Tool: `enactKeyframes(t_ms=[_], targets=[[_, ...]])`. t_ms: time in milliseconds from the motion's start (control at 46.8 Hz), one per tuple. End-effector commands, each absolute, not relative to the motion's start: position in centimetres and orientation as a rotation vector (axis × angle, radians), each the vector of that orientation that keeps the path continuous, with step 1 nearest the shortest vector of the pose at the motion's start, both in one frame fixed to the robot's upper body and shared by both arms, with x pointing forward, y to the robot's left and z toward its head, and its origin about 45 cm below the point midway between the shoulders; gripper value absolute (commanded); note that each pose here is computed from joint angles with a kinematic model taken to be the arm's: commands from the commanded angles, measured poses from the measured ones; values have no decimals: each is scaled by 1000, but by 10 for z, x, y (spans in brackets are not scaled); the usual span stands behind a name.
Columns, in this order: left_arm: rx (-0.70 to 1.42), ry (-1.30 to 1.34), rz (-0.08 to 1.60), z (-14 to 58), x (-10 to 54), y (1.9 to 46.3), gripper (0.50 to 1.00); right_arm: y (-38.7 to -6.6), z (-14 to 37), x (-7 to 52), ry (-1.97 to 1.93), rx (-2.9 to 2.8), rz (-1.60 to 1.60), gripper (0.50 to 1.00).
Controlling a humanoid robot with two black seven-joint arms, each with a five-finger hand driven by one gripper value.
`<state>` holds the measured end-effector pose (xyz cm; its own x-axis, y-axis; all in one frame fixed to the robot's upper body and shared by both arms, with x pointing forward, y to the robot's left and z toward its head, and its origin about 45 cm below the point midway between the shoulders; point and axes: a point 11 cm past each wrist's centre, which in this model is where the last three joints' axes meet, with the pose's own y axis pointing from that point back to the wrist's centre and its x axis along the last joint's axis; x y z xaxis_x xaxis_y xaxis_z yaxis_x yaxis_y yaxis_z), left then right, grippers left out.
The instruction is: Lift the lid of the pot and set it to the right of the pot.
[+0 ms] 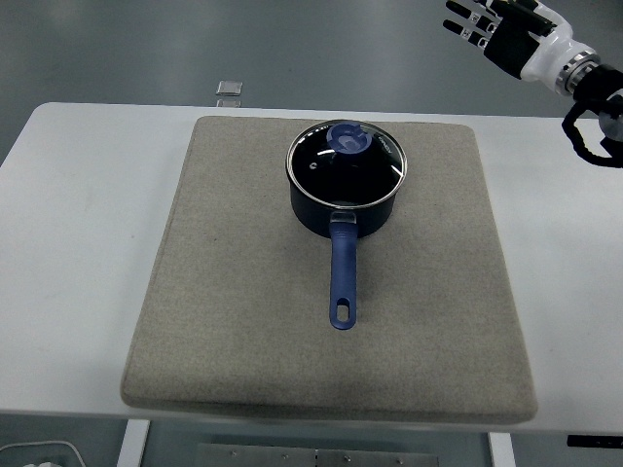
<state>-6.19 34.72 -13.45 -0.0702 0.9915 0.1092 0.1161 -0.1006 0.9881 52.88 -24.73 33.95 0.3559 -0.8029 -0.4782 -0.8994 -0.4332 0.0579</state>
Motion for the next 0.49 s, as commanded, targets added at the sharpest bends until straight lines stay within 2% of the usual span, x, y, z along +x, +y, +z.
enactKeyframes(t_ms=[0,470], targets=[[1330,1295,1291,-135,-61,347,1000,-246,339,528,1532,-2404,663,913],[1326,1284,1295,-135,-56,348,1000,-246,336,528,1544,-2405,665,913]])
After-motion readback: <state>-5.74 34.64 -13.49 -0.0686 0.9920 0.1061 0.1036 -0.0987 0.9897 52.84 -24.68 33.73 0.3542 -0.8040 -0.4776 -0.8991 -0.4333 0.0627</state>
